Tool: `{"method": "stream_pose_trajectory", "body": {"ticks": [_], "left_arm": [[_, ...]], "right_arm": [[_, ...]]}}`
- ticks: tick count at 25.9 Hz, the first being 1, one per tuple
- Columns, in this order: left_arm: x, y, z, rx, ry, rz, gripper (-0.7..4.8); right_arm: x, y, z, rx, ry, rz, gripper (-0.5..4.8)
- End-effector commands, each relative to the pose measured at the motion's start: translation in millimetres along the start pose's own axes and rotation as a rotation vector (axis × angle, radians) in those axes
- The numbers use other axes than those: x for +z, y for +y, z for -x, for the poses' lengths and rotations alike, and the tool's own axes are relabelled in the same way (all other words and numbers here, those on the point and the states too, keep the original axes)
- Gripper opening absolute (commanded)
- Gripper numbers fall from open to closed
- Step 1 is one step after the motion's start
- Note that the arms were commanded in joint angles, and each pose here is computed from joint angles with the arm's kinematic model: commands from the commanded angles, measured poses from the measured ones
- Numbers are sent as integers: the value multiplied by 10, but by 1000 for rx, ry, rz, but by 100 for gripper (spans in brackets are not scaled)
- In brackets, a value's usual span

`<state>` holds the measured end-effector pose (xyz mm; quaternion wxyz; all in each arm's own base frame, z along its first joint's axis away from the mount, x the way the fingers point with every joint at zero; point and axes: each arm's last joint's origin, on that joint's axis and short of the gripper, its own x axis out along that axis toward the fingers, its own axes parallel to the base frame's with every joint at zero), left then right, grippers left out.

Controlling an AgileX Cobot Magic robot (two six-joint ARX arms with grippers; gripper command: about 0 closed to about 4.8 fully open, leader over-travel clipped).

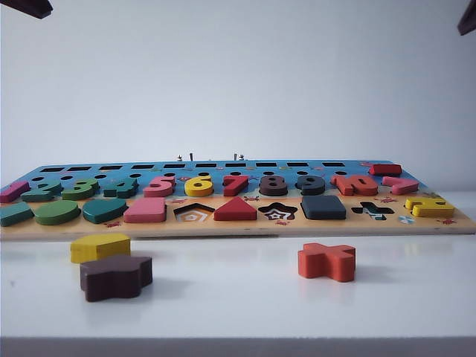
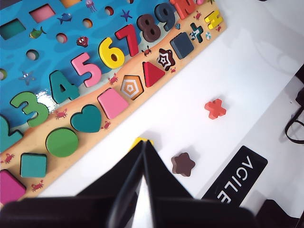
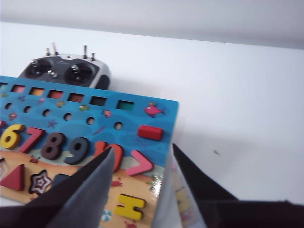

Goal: Insert the cube into the slot.

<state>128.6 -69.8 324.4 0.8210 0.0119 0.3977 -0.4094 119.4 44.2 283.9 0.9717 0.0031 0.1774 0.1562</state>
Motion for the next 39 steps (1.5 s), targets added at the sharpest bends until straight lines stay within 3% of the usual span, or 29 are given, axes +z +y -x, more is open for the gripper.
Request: {"method": "stream_pose_trajectory", "body": {"ticks": [1,4,8,11,16,22,26,35,39], "left_arm": [[24,-4,13,-1,-26,-11,17],[39,-3,16,1,-41,-32,17],[37,-9,27,2,-58,-42,17],[10,-4,22,10,-91,-59,17],[-153,66,-14,51,-165,-69,17],[-409,145,-22,137,-277,-80,17],[-610,156,12,222,-377,-104,17],[-964,186,-43,314,-533,-154,17],[-1115,269,-140,397,-563,-137,17]], "right_arm": [[-107,-84,99,-54,-55,-28,187],[-236,-155,192,-111,-101,-48,82],[-302,-185,217,-130,-116,-58,-3],[-363,-210,208,-142,-118,-75,-6],[-565,-279,107,-175,-154,-200,-6],[-832,-334,-10,-127,-266,-189,-8],[-988,-372,-29,-158,-307,-181,-8],[-1263,-384,-113,-157,-310,-180,-8],[-1258,-390,-104,-186,-318,-163,-8]]}}
